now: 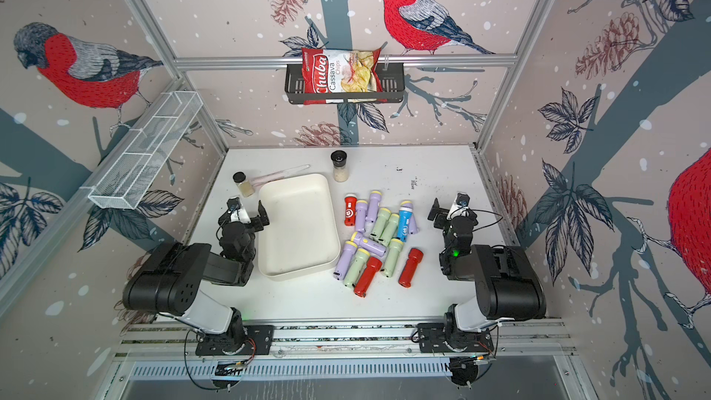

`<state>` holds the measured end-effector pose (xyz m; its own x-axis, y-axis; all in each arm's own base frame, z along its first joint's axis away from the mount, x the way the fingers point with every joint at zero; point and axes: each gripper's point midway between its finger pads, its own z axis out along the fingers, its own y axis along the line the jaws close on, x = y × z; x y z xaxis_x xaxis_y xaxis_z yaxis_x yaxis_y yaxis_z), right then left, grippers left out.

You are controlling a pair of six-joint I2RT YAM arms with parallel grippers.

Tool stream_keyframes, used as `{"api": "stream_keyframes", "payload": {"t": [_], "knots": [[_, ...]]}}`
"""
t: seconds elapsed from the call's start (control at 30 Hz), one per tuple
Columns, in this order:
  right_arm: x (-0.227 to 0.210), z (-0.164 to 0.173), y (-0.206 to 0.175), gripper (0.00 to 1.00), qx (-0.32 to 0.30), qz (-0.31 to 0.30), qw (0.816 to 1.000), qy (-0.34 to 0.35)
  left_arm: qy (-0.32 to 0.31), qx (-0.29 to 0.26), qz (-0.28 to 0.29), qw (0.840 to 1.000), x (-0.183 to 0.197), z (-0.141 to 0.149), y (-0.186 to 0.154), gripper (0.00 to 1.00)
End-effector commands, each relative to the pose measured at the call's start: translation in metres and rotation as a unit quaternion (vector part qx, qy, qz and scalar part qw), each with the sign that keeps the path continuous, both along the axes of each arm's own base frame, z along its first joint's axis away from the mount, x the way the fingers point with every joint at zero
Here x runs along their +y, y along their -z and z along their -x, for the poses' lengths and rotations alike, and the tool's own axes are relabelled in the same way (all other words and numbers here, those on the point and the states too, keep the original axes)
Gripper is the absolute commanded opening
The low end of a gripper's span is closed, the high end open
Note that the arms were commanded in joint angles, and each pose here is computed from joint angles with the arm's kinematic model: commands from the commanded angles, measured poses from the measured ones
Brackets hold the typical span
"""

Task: Put the flashlights into the storage boxes
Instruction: Pick up the flashlight from the center of the board.

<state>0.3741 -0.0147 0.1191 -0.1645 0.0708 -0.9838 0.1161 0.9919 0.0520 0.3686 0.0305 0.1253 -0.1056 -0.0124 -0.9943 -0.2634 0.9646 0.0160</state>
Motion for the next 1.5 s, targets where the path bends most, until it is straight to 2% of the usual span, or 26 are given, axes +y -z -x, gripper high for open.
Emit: {"api": "stream_keyframes", "payload": {"t": [0.0, 0.83, 1.07, 1.17, 1.27, 1.43, 1.47], "knots": [[-0.002, -0.001, -0.006, 1.00, -0.011, 0.003, 1.000, 0.004, 0.002, -0.014, 0.000, 1.000, -0.001, -0.001, -0.007, 0.97], [-0.002, 0.000, -0.005, 1.00, -0.011, 0.002, 1.000, 0.003, 0.012, -0.017, -0.002, 1.000, -0.004, 0.001, -0.009, 0.96], [-0.001, -0.005, -0.018, 1.00, -0.001, 0.008, 1.000, 0.015, 0.012, -0.021, -0.020, 1.000, -0.011, 0.002, -0.039, 0.96], [-0.002, -0.017, -0.031, 1.00, 0.042, -0.008, 0.999, 0.021, 0.034, -0.040, -0.007, 0.999, -0.024, 0.002, -0.065, 0.94], [0.007, -0.026, -0.041, 1.00, 0.090, -0.012, 0.996, -0.001, 0.095, -0.050, 0.008, 0.994, -0.047, 0.000, -0.093, 0.91], [0.037, -0.022, -0.051, 1.00, 0.142, -0.032, 0.986, -0.083, 0.140, -0.015, 0.049, 0.989, -0.068, 0.000, -0.107, 0.87], [0.042, -0.017, -0.062, 1.00, 0.135, -0.041, 0.985, -0.096, 0.160, -0.009, 0.061, 0.985, -0.076, 0.001, -0.107, 0.85]]}}
